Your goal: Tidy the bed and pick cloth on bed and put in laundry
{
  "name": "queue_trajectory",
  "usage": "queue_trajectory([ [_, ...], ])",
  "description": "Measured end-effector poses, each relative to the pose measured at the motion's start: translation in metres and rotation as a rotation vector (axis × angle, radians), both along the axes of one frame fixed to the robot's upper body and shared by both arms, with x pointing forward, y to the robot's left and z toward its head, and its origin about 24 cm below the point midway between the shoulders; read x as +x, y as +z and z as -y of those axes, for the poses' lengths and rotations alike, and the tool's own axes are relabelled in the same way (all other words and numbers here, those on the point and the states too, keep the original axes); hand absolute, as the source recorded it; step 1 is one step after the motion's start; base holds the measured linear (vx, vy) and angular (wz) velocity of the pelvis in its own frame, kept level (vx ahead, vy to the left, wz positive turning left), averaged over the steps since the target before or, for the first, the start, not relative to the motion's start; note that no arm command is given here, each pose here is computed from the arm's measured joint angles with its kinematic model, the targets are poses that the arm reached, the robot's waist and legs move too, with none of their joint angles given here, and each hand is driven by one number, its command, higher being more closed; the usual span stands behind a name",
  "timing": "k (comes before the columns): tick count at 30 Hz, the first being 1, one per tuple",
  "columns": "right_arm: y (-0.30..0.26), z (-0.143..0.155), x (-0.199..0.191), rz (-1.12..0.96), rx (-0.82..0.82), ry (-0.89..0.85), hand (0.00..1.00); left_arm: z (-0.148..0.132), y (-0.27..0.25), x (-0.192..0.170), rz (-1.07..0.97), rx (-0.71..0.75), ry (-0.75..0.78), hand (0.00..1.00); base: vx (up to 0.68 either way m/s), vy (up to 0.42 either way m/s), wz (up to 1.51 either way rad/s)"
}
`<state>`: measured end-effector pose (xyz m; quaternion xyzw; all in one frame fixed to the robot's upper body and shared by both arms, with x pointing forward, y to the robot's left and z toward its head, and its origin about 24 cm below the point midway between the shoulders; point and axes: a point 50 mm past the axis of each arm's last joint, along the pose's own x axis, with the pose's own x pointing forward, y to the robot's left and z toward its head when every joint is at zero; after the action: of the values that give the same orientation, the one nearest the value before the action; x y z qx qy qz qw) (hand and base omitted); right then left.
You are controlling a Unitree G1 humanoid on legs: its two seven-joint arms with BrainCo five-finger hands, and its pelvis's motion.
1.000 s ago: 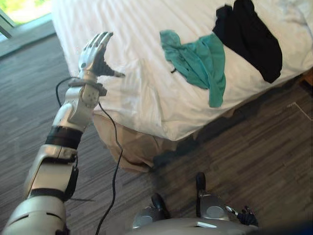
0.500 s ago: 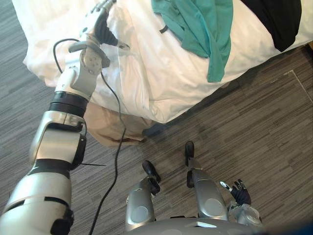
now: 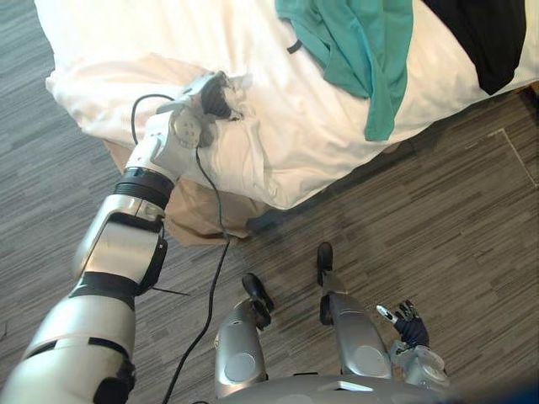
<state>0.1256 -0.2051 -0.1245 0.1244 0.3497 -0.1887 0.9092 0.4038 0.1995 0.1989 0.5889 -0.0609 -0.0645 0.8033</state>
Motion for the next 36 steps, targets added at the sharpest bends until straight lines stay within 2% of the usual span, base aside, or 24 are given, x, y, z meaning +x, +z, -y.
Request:
queue_trajectory([
  [6,-0.009,0.003,-0.026,-0.078,-0.007,-0.015,0.0,-0.02,-0.076,-0.036,-0.191,0.121,-0.058,1.0,0.03,-0.01,0.05],
  [9,-0.019,0.007,-0.053,-0.188,-0.04,0.009,0.0,-0.047,-0.136,-0.078,-0.343,0.099,-0.02,1.0,0.05,-0.015,0.13],
  [10,-0.022,0.009,-0.065,-0.237,-0.05,0.018,0.0,-0.06,-0.154,-0.097,-0.384,0.059,0.024,0.0,0.02,-0.022,0.27],
  [14,-0.03,0.012,-0.087,-0.35,-0.065,0.055,0.0,-0.108,-0.187,-0.15,-0.441,-0.072,0.234,0.0,0.02,-0.019,0.33],
  [16,-0.032,0.013,-0.092,-0.378,-0.066,0.063,0.0,-0.123,-0.193,-0.168,-0.424,-0.131,0.331,0.0,0.01,-0.012,0.45],
  [20,-0.035,0.01,-0.095,-0.405,-0.07,0.089,0.0,-0.135,-0.208,-0.19,-0.393,-0.235,0.468,0.0,0.03,-0.003,0.34],
  [25,-0.037,0.006,-0.097,-0.421,-0.056,0.094,0.0,-0.167,-0.227,-0.231,-0.337,-0.428,0.795,0.0,0.05,0.01,0.32],
  [30,-0.037,0.005,-0.096,-0.42,-0.06,0.088,0.0,-0.157,-0.257,-0.26,-0.274,-0.72,1.013,0.0,0.05,0.035,0.52],
  [33,-0.037,0.001,-0.091,-0.406,-0.044,0.051,0.0,-0.134,-0.29,-0.292,-0.328,-0.901,1.153,0.0,0.03,0.02,0.29],
  [36,-0.036,-0.001,-0.081,-0.358,0.007,-0.058,0.0,-0.094,-0.321,-0.318,-0.419,-1.087,1.244,0.0,-0.02,0.009,0.12],
])
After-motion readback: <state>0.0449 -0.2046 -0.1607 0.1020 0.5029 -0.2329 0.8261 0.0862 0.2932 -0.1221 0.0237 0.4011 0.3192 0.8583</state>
